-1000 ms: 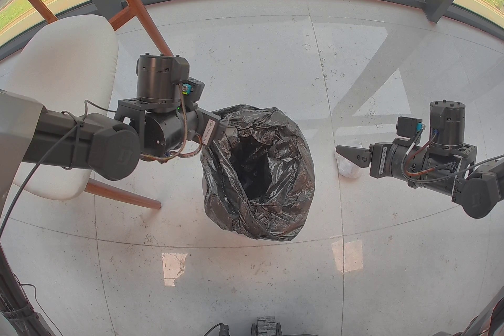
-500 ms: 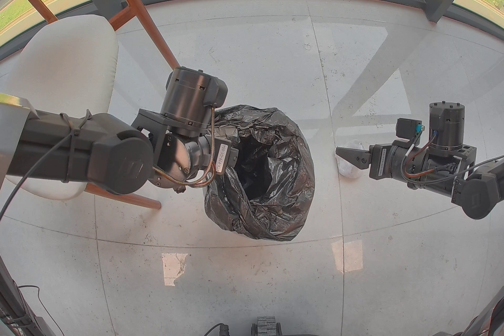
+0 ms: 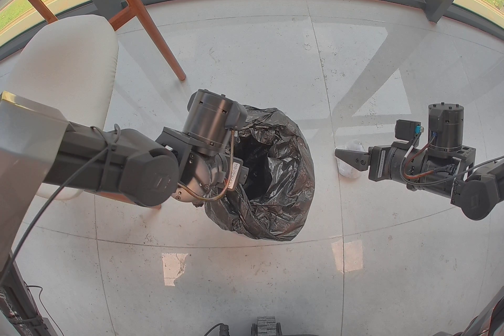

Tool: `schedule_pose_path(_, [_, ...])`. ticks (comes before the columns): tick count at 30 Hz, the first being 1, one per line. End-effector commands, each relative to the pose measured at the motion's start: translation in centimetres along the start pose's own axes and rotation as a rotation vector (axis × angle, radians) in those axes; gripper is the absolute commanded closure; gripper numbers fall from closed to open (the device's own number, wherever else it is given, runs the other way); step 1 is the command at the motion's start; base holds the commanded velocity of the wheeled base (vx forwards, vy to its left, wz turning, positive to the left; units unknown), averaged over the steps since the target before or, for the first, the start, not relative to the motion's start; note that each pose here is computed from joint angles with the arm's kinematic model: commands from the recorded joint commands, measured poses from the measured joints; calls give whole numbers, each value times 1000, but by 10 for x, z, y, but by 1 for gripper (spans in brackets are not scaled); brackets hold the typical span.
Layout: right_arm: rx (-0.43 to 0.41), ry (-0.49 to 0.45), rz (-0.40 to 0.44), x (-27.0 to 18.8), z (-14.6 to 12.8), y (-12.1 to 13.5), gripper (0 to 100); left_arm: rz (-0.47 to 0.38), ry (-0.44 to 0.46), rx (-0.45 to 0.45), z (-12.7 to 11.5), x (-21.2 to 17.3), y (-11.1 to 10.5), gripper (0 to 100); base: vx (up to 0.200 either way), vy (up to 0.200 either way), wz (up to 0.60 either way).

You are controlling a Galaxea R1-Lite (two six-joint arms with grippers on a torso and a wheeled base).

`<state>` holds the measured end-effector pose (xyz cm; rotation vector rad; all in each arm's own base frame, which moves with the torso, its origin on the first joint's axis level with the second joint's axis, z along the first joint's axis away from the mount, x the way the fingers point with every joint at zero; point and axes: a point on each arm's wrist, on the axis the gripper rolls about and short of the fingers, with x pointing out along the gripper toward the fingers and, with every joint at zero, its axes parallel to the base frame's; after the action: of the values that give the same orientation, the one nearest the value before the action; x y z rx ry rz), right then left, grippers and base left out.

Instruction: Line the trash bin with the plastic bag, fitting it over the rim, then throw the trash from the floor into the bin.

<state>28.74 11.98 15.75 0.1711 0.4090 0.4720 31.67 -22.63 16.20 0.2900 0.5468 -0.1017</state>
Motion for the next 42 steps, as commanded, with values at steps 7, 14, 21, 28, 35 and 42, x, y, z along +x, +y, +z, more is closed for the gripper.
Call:
schedule_pose_path(7, [2, 0, -1, 0, 0, -1, 0, -12, 48, 40, -15, 15, -18, 0, 0, 0, 0])
schedule_pose_path(14, [1, 2, 0, 1, -1, 0, 0, -11, 66, 49, -21, 21, -21, 100, 0, 0, 0])
schedule_pose_path(21, [1, -1, 1, 1, 0, -1, 0, -10, 76, 53, -24, 22, -22, 100, 0, 0, 0])
schedule_pose_path(28, [4, -2, -2, 1, 0, -1, 0, -9, 64, 41, -20, 18, -17, 100, 0, 0, 0])
schedule_pose_path(35, [4, 0, -2, 1, 0, -1, 0, -6, 42, 19, -14, -2, -3, 100, 0, 0, 0])
schedule_pose_path(42, [2, 0, -2, 1, 0, -1, 0, 32, 89, 15, -30, -6, 19, 100, 0, 0, 0])
